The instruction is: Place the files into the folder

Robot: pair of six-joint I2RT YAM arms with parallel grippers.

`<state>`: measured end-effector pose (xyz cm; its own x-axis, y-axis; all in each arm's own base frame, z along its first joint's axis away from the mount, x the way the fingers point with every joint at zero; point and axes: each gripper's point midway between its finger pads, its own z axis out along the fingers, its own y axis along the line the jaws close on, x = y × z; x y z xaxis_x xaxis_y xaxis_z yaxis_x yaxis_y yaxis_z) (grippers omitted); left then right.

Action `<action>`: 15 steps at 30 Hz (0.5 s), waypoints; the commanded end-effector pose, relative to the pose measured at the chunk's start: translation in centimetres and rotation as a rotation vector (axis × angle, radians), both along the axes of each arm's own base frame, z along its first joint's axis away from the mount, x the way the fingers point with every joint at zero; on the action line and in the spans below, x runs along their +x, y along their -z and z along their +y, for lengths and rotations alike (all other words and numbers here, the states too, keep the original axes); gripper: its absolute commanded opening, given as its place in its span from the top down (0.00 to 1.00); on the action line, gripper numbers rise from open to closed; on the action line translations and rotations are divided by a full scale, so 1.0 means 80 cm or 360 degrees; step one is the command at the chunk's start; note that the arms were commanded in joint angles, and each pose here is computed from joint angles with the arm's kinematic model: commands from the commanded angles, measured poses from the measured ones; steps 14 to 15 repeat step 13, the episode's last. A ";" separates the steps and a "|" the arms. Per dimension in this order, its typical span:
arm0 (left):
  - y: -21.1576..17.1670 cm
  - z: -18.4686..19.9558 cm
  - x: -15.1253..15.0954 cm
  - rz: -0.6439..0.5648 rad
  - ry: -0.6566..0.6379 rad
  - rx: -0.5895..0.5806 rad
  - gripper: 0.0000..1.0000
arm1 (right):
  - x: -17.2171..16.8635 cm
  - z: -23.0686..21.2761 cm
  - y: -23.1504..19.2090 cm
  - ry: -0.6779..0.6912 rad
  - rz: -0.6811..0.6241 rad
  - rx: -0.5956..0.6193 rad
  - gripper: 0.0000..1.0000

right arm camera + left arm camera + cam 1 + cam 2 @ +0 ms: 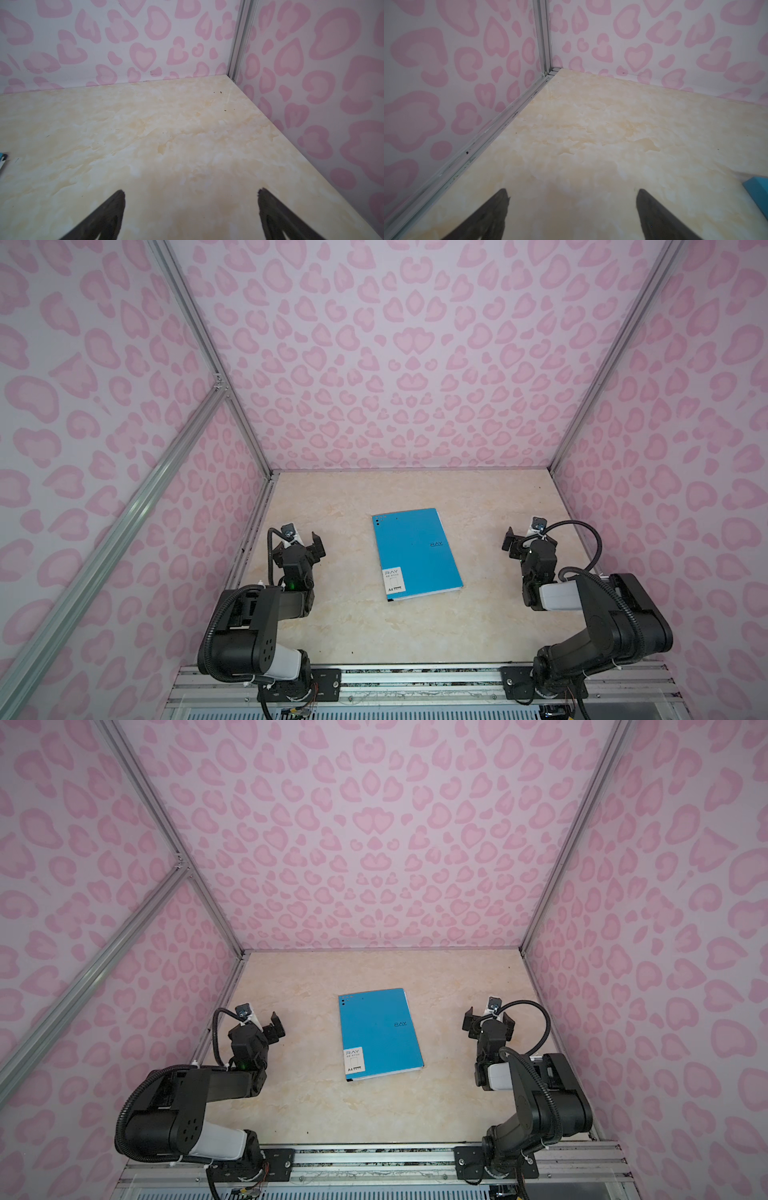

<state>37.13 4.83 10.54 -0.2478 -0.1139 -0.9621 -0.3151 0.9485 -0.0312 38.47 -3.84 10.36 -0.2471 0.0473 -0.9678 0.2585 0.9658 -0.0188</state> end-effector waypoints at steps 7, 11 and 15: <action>-0.016 -0.007 0.014 -0.0059 0.0042 0.0037 0.03 | 0.001 0.004 0.000 -0.0020 -0.0006 -0.0053 0.01; -0.018 -0.007 0.013 -0.0071 0.0052 0.0029 0.03 | 0.001 0.004 0.000 -0.0022 -0.0003 -0.0053 0.01; -0.019 -0.007 0.010 -0.0082 0.0054 0.0034 0.03 | 0.000 0.004 0.000 -0.0019 -0.0006 -0.0053 0.01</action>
